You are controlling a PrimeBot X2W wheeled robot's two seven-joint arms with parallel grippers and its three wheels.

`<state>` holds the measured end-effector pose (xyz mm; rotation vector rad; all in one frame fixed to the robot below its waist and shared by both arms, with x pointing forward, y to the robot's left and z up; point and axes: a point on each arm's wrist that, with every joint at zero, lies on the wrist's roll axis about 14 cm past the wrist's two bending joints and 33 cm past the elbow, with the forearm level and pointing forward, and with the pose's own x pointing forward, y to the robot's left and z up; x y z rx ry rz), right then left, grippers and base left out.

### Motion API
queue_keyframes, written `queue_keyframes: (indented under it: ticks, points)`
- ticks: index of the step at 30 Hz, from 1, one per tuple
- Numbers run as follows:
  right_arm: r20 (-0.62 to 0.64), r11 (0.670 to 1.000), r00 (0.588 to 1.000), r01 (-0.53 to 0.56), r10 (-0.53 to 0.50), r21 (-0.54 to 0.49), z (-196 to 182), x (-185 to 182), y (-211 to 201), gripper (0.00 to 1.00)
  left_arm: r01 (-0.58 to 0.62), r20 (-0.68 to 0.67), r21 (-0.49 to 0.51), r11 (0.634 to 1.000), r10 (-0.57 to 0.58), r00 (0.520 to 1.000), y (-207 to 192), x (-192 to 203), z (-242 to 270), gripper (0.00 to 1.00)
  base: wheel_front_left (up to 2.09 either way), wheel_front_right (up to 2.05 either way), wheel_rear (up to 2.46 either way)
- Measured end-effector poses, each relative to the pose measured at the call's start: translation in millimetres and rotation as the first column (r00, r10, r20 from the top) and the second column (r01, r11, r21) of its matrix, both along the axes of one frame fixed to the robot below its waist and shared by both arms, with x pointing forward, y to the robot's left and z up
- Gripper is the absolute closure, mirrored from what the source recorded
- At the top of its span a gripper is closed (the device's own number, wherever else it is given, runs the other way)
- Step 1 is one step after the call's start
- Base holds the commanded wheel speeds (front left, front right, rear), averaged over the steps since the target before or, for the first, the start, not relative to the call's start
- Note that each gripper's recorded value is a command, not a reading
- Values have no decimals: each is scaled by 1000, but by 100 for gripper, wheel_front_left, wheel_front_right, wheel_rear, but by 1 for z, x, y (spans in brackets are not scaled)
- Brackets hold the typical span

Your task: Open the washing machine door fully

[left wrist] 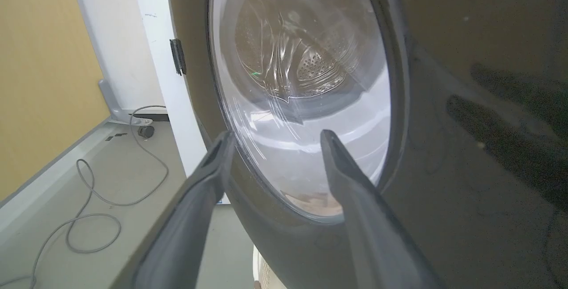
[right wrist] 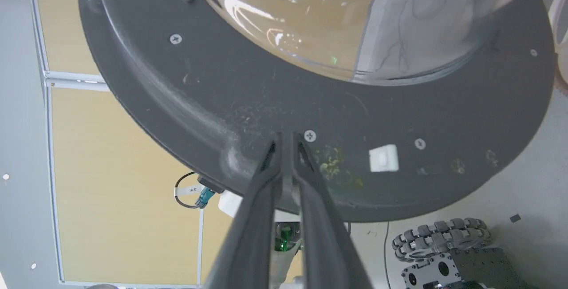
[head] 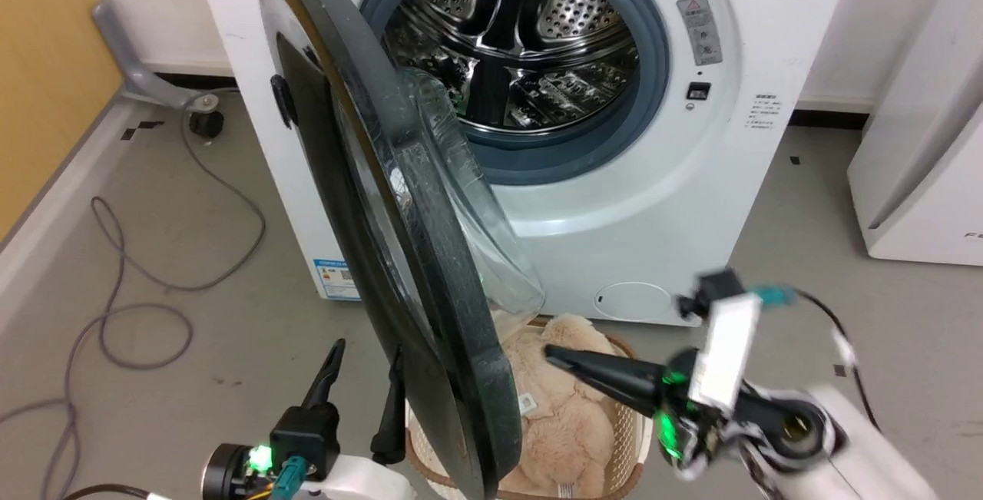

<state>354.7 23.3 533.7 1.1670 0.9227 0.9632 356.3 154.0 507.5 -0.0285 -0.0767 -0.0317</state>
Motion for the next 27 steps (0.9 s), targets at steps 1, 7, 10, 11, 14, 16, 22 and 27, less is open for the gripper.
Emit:
queue_keyframes:
  ticks: [1,7,10,11,14,16,22,27]
  points:
    - [-4,999,999,51,-51,14,-2,1,-7,4,1,0,0,1000,-1,1000,0,0,0,0,0,0,0]
    - [-55,894,894,446,-444,45,-24,14,-76,0,9,-6,-12,1000,-9,1000,-3,2,-2,0,0,0,0]
    - [-68,789,788,614,-612,8,-44,12,-113,0,13,-11,-13,1000,-13,1000,-4,3,-3,0,0,0,0]
    - [-67,743,741,670,-669,-7,-50,12,-127,0,12,-13,-14,1000,-12,1000,-3,3,-4,0,0,0,0]
    - [-22,589,590,802,-807,-98,-76,6,-168,0,7,-22,-18,1000,-8,1000,-2,3,-7,0,0,0,0]
    - [55,470,483,868,-874,-159,-90,1,-195,0,1,-28,-18,1000,-2,1000,0,3,-9,0,0,0,0]
    - [309,239,306,942,-900,-237,-102,-10,-249,0,-8,-30,-19,1000,7,1000,3,5,-9,0,0,0,0]
    - [611,84,211,969,-763,-231,-74,-11,-302,0,-16,-36,-21,1000,15,999,4,6,-11,0,0,0,0]
